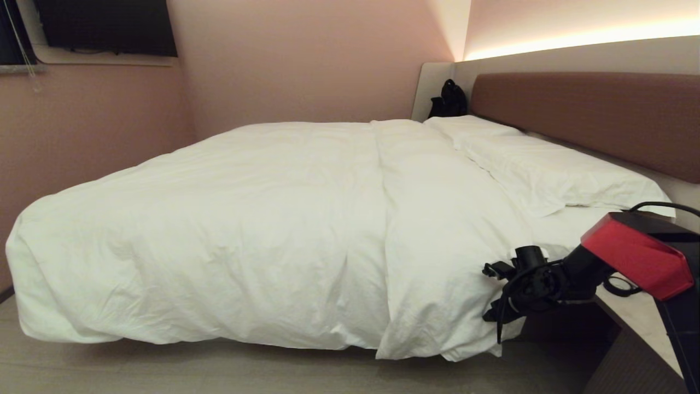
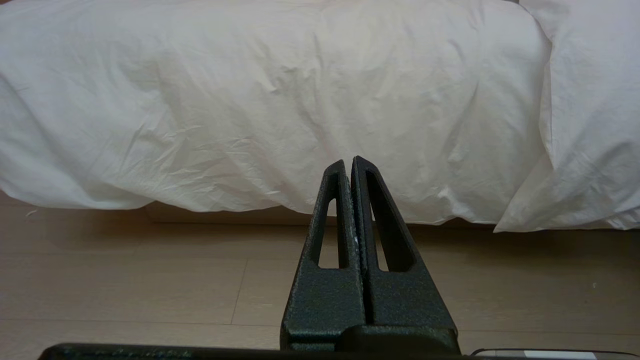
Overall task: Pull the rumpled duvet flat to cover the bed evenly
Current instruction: Flatten the corners of the folded blanket
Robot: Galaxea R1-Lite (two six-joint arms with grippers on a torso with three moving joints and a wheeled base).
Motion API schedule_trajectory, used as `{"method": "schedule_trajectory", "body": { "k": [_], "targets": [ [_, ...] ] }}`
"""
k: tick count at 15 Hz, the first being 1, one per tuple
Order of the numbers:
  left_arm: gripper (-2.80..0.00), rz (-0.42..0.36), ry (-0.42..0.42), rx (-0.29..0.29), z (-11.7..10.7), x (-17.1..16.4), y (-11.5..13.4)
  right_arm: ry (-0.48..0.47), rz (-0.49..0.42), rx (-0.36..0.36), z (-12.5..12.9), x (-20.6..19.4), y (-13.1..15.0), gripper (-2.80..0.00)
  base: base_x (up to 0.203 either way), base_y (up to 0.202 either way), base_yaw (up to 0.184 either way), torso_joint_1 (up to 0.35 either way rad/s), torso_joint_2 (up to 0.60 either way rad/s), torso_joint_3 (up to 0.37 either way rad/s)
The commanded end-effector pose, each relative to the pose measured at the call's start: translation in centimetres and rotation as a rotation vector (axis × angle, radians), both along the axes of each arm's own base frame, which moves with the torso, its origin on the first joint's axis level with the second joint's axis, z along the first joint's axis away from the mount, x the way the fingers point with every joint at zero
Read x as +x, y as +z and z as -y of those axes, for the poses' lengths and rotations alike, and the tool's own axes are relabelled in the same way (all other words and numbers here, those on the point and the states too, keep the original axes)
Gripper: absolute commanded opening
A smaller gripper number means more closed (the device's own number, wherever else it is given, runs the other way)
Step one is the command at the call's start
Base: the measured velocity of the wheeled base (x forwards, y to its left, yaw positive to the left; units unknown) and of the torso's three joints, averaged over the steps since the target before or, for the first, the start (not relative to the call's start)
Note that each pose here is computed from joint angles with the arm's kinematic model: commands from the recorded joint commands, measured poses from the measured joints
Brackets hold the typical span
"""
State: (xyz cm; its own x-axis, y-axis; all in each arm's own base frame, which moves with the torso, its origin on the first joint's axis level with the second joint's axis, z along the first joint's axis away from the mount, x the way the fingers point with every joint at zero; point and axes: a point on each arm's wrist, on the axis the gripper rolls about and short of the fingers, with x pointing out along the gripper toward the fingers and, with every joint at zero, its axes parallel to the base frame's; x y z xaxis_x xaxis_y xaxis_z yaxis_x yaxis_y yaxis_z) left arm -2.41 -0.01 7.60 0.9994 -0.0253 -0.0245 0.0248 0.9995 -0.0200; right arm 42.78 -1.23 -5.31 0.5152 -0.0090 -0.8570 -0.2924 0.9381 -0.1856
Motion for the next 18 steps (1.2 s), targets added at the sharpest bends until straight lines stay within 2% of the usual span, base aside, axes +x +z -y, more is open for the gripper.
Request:
{"method": "schedule_trajectory", "body": {
  "k": [1, 9, 10, 18],
  "targets": [
    [-2.8, -0.002, -0.001, 0.0, 0.0, 0.01, 0.0, -0.009, -0.005, -0.021, 0.06, 0.21, -0.58, 0.0, 0.0, 0.0, 0.0, 0.0, 0.0, 0.0],
    [-2.8, 0.0, -0.001, 0.0, 0.0, 0.0, 0.0, -0.01, -0.005, -0.024, 0.06, 0.18, -0.55, 0.0, 0.0, 0.0, 0.0, 0.0, 0.0, 0.0],
    [-2.8, -0.001, -0.001, 0.0, 0.0, 0.0, 0.0, -0.01, -0.004, -0.024, 0.06, 0.21, -0.53, -2.8, 0.0, 0.0, 0.0, 0.0, 0.0, 0.0],
    [-2.8, 0.0, -0.001, 0.0, 0.0, 0.0, -0.01, -0.01, -0.003, -0.02, 0.06, 0.25, -0.52, -2.8, 0.0, 0.0, 0.0, 0.0, 0.0, 0.0]
  ]
}}
